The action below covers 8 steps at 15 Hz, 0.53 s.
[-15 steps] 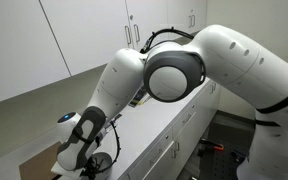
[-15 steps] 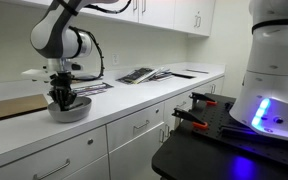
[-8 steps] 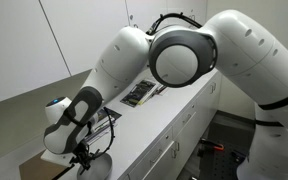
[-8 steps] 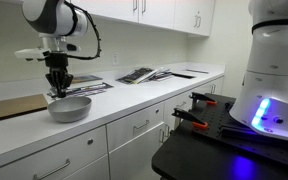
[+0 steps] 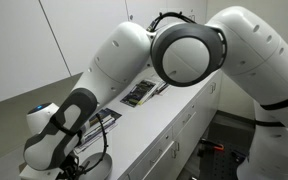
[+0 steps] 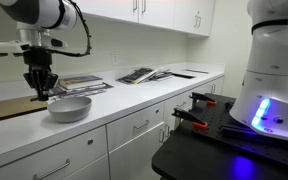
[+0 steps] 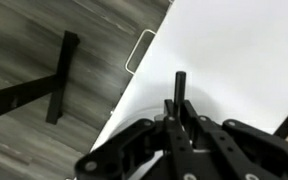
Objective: Get the pen from the grey bowl then put it on the table
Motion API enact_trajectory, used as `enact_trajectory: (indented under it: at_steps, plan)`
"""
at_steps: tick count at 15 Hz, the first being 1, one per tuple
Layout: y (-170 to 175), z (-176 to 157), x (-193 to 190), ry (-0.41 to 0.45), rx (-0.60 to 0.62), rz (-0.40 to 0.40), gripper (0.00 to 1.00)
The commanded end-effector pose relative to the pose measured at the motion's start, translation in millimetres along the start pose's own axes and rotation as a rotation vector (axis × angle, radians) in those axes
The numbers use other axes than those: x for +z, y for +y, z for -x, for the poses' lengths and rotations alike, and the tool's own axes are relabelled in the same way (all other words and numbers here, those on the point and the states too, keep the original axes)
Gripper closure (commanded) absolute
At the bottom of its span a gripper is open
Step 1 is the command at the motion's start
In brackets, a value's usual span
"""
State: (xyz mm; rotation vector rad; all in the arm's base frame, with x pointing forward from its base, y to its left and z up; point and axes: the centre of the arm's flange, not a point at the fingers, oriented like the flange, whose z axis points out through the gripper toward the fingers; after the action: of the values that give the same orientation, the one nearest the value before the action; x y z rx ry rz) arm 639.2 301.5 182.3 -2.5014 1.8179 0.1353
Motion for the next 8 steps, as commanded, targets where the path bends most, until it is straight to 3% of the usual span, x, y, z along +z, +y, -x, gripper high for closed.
enact_trajectory:
  at_steps: [1, 8]
  plan:
    - [-2, 26, 4, 0.016, -0.083, 0.009, 0.97]
    - [-8, 61, 40, 0.019, -0.145, 0.032, 0.97]
